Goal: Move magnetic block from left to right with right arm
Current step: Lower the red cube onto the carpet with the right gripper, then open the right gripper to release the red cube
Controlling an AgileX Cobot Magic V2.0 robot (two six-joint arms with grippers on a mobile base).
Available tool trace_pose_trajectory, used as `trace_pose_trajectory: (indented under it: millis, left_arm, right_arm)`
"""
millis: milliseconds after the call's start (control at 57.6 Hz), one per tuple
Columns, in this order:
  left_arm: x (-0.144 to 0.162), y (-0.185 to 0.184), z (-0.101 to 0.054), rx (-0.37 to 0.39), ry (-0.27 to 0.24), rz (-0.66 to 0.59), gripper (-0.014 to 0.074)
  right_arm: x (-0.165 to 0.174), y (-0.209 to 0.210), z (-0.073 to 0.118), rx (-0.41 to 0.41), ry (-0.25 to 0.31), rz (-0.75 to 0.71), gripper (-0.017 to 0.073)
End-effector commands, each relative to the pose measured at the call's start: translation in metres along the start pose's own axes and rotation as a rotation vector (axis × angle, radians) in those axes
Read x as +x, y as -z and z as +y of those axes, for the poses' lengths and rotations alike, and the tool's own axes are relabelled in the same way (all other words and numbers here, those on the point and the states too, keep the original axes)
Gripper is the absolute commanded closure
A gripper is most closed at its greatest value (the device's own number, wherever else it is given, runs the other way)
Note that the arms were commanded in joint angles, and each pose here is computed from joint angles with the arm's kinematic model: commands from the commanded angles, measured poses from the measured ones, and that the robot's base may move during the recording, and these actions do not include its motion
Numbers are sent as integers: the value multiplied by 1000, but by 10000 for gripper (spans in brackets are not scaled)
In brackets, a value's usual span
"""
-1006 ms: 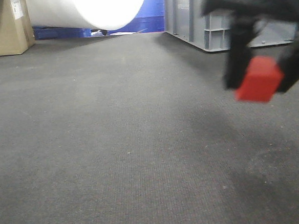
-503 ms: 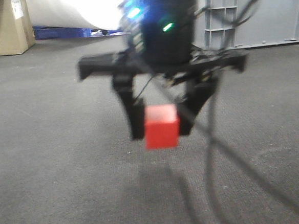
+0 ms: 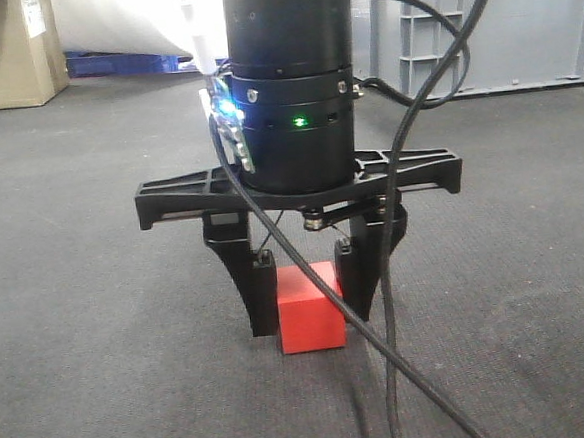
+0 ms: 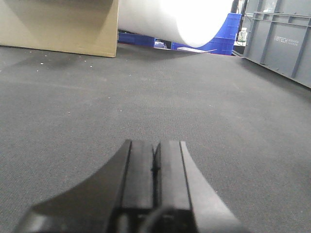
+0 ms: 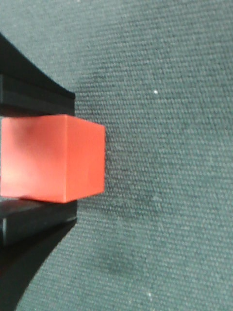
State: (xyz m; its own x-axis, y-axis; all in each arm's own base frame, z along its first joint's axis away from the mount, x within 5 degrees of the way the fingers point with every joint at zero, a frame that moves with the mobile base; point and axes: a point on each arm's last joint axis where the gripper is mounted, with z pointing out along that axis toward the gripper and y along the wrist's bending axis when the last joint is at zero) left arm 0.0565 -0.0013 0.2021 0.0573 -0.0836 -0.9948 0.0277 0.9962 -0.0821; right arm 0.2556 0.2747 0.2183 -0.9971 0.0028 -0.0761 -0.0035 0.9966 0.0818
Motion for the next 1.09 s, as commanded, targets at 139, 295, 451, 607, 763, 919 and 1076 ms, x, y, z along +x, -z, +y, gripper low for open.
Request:
trace_pose_trajectory:
  millis: [139, 295, 451, 607, 763, 919, 1076]
  left_arm:
    - [-6, 1, 0, 1, 10, -92, 711]
    - [-6, 1, 0, 1, 10, -92, 711]
    - [-6, 1, 0, 1, 10, -92, 711]
    - [-6, 1, 0, 1, 10, -92, 711]
    - [-6, 1, 0, 1, 10, -92, 711]
    - [-6, 1, 0, 1, 10, -92, 711]
    - [-6, 1, 0, 1, 10, -92, 711]
  right_arm:
    - [-3, 29, 1, -87, -26, -38, 261]
    - [-3, 29, 1, -87, -27, -39, 260]
    - [-5, 29, 2, -101, -30, -52, 260]
    - [-5, 29, 2, -104, -30, -55, 253]
    - [-5, 29, 2, -105, -30, -56, 138]
    - [-5, 29, 2, -100, -30, -51, -68]
    - [-4, 31, 2, -105, -30, -56, -83]
